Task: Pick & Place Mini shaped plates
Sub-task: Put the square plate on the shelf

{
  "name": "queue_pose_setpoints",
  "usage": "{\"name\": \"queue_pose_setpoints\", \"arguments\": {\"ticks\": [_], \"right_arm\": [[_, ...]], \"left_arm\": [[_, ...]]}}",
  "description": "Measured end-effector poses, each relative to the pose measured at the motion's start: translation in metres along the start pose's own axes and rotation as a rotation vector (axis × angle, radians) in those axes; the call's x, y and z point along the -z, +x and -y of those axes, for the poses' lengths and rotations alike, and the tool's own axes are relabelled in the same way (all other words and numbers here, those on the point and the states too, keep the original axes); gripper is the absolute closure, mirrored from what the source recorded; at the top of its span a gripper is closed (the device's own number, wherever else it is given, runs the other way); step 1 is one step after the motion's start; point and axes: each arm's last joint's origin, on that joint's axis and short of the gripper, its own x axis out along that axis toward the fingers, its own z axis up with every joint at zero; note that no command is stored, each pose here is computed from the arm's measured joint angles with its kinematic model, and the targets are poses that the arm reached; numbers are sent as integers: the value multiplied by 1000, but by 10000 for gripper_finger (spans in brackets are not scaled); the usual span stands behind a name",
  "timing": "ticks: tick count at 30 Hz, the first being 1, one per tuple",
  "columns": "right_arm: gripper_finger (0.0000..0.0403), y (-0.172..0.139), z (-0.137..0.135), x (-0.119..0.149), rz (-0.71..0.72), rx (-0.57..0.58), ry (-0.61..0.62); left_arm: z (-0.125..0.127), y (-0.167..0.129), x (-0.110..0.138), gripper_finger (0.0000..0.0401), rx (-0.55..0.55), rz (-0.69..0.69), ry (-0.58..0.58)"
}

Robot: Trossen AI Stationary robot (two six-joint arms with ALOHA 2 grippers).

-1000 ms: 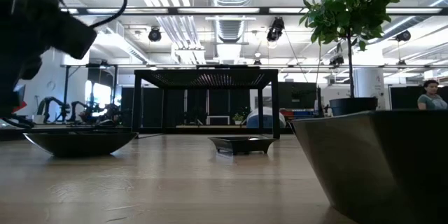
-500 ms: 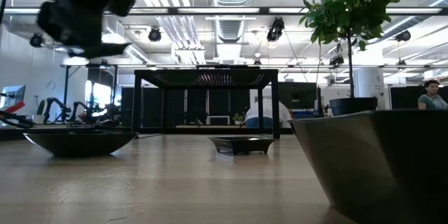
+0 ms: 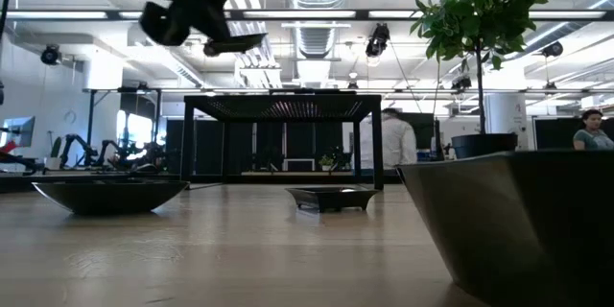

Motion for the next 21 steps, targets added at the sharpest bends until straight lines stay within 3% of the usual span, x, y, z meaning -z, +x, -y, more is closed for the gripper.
{"name": "queue_pose_setpoints", "arguments": {"ticks": [9,15,21], "right_arm": [[394,0,0,0,-2,4,-3],[394,0,0,0,-2,5,-3],[394,0,0,0,-3,6,0]], "left_arm": [[-23,-5,-67,401,-13,205,-46],[-35,26,-93,401,53,176,-48],[-41,53,-106,401,25,150,-33]]}}
